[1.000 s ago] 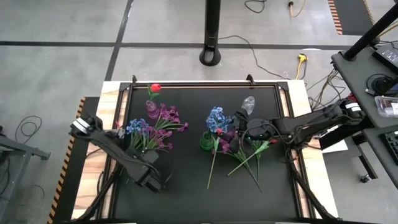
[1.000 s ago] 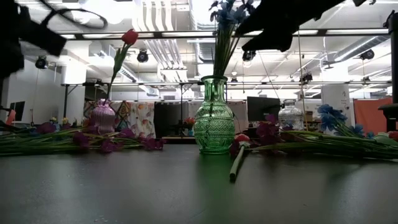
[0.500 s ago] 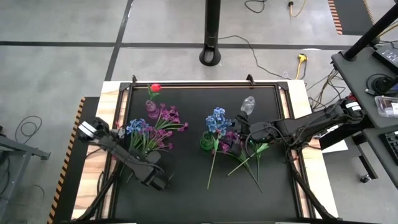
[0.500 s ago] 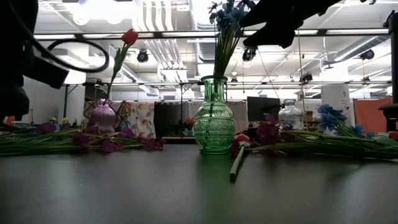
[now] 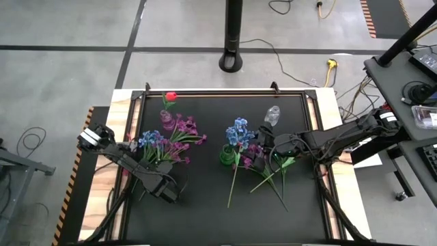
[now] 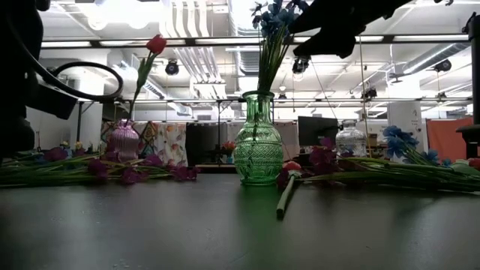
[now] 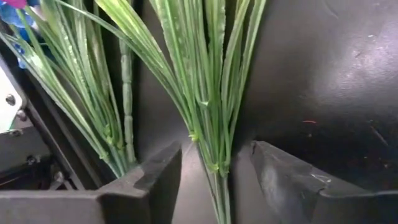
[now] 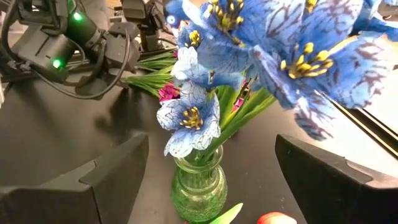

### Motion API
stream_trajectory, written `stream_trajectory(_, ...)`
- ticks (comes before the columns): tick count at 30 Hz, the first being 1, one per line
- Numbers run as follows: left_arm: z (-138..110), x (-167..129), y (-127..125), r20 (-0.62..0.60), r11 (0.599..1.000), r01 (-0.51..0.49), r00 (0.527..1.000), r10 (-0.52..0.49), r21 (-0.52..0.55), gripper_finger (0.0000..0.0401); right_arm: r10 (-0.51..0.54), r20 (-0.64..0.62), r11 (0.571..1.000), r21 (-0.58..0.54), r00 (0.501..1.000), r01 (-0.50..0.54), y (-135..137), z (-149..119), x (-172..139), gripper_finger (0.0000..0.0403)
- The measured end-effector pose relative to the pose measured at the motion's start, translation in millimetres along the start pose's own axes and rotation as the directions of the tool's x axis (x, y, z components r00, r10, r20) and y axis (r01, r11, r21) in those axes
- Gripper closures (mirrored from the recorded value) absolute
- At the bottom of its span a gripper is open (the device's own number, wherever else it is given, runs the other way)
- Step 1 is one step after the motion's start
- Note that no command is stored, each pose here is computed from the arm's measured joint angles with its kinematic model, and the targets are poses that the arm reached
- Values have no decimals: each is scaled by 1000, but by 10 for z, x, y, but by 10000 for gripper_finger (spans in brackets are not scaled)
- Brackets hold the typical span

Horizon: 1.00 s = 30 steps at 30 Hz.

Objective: Sort flowers into vase by color
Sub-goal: Put the bottom left violet flowers into the transparent vase

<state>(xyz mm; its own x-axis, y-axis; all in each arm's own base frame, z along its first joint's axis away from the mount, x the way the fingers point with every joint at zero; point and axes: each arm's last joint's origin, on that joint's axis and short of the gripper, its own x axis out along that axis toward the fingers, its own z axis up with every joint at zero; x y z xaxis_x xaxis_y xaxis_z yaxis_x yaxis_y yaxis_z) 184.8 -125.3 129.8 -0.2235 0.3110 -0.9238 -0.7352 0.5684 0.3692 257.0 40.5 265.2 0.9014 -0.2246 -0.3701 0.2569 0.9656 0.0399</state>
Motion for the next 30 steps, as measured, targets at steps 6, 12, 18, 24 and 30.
stream_trajectory(6,7,-42,-15,-2,1000,24,1000,-24,-8,307,-1,-6,1000,-3,1000,1,-1,-4,-1,60)
stream_trajectory(12,8,-72,-3,-9,999,32,999,-32,-13,390,4,-9,1000,1,1000,-4,5,-3,-19,60)
stream_trajectory(18,5,-138,36,-11,998,66,998,-66,-2,394,42,11,999,-1,999,-42,61,28,-122,60)
stream_trajectory(24,-17,-409,109,18,979,194,981,-196,63,399,84,39,996,-1,996,-84,102,74,-276,60)
stream_trajectory(30,-14,-860,269,202,937,328,916,-347,121,400,117,49,993,-5,992,-117,135,92,-396,60)
